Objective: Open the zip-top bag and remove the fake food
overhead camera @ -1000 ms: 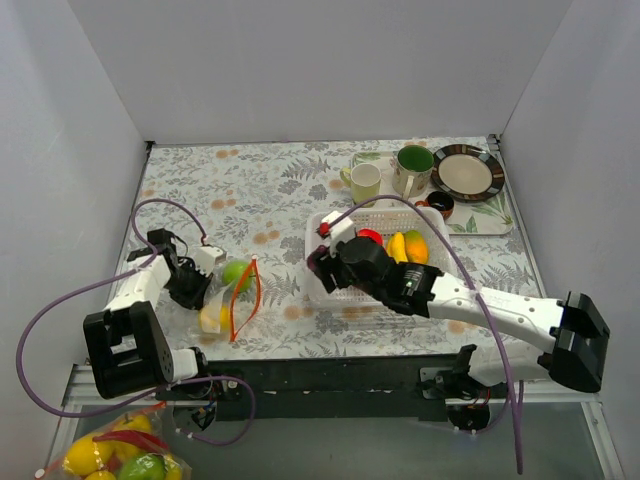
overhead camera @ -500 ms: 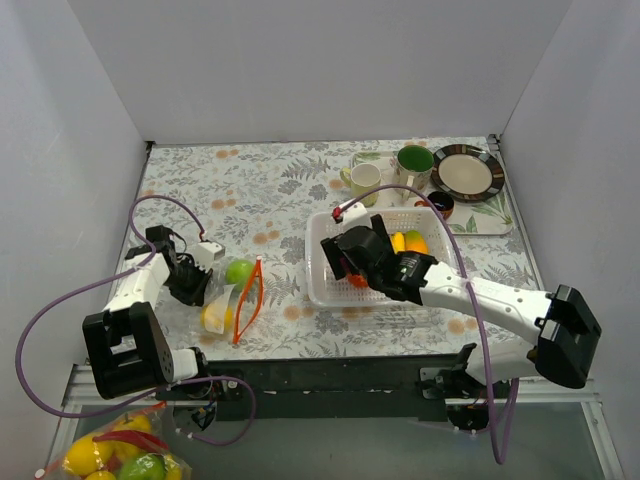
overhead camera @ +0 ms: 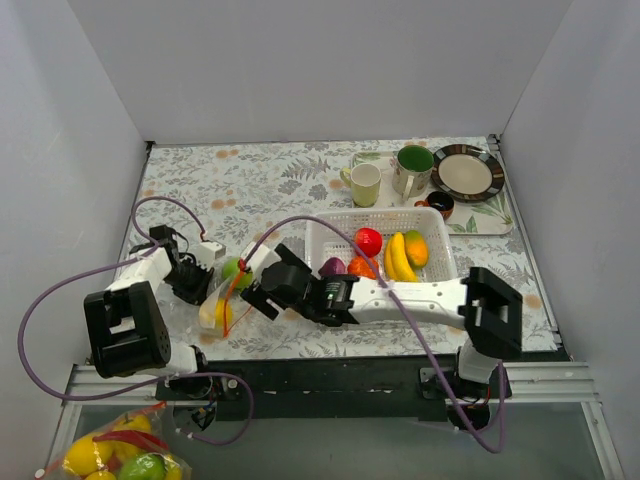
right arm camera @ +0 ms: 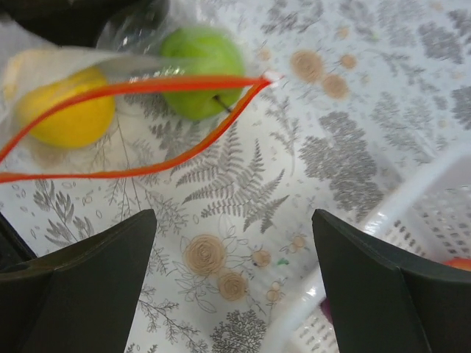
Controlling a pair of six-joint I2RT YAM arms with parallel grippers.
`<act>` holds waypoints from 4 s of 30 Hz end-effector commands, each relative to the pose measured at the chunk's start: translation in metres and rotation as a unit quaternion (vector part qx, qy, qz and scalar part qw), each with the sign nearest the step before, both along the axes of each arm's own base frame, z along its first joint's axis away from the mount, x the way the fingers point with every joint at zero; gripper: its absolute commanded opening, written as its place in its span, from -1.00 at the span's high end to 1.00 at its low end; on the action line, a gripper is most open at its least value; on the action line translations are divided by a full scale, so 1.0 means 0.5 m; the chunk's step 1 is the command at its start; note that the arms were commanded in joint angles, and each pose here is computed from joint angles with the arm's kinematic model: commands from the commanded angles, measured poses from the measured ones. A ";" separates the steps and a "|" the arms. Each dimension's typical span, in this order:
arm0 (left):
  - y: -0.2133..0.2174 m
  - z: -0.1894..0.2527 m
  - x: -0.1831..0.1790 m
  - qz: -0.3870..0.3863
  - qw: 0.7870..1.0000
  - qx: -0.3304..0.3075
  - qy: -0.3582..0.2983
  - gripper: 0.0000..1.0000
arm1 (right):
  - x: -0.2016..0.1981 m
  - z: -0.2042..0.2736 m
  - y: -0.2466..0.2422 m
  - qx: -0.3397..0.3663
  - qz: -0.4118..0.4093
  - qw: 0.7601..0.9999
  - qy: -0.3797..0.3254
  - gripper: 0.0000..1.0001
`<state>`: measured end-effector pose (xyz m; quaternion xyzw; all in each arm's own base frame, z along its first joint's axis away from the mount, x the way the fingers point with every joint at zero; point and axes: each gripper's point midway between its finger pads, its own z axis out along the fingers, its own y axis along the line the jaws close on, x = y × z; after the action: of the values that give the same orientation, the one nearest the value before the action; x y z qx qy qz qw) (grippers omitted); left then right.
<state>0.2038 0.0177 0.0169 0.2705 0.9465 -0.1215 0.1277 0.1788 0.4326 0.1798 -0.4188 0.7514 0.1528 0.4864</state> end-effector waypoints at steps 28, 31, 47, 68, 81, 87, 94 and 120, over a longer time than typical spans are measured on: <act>0.020 -0.015 -0.010 -0.043 0.998 0.037 -0.023 1.00 | 0.114 -0.155 0.287 -0.004 0.080 0.996 0.035 -0.97; 0.023 -0.019 -0.017 -0.047 0.998 0.041 -0.020 1.00 | 0.110 -0.171 0.300 -0.006 0.086 0.995 0.048 -0.97; 0.023 -0.001 -0.010 -0.049 0.998 0.042 -0.026 1.00 | 0.049 -0.228 0.204 -0.018 0.073 0.990 0.120 -0.46; 0.007 0.093 0.027 -0.022 0.997 0.022 -0.071 1.00 | 0.090 0.068 -0.137 0.061 -0.080 0.995 0.007 -0.30; -0.035 0.092 0.028 0.002 0.998 -0.042 -0.038 1.00 | 0.169 -0.044 -0.342 -0.004 -0.242 0.970 0.023 -0.97; -0.020 0.058 0.023 0.006 0.999 -0.022 -0.029 1.00 | 0.160 0.069 -0.255 0.047 -0.194 0.980 -0.024 -0.97; 0.005 0.012 0.029 0.011 1.000 0.010 -0.022 1.00 | 0.059 0.052 -0.089 0.026 -0.073 0.996 -0.042 -0.97; -0.087 0.177 0.099 0.018 0.989 -0.141 -0.030 1.00 | -0.048 -0.134 0.143 0.026 0.096 0.994 0.049 -0.96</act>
<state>0.2345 0.0030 0.0516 0.2403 0.9451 -0.1686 0.1435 0.1593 0.5029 0.1110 -0.4727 0.7328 0.2215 0.4364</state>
